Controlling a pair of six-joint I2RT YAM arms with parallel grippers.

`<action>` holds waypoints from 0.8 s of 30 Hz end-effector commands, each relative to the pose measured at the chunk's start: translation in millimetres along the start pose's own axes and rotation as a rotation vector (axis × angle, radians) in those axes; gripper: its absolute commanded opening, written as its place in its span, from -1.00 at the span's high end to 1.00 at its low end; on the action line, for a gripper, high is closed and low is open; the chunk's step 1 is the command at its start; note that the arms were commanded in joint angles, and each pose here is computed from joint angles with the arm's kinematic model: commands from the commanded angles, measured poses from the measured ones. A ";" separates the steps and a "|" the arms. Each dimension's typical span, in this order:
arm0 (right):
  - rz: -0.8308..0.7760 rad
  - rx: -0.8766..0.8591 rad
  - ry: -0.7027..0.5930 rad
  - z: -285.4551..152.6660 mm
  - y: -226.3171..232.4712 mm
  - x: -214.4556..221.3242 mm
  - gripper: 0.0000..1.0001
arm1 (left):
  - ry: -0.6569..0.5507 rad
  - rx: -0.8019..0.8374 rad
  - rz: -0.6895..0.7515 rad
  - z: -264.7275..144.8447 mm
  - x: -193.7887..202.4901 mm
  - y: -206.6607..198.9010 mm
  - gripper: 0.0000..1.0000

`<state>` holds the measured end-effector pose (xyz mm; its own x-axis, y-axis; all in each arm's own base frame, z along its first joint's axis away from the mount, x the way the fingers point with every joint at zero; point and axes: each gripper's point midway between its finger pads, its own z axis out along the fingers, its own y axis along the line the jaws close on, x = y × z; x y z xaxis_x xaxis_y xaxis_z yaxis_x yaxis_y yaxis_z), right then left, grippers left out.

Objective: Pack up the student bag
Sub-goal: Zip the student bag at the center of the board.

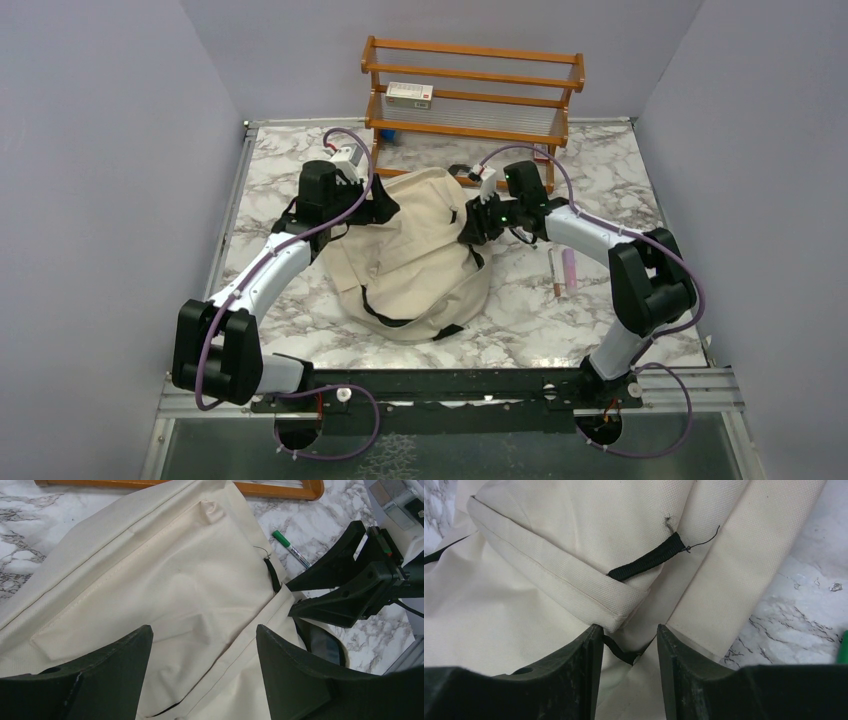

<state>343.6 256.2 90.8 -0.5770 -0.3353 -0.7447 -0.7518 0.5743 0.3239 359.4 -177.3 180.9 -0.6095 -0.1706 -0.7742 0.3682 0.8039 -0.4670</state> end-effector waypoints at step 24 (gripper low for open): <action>-0.040 -0.024 -0.024 0.5 3.5 0.4 0.58 | 0.006 0.034 0.001 1.9 5.6 -4.3 -0.54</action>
<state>331.6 251.5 77.2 -0.5810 -0.3553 -0.7323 -0.7577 0.5646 0.3273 357.2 -177.1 174.6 -0.6216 -0.1696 -0.7647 0.3610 0.8044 -0.4718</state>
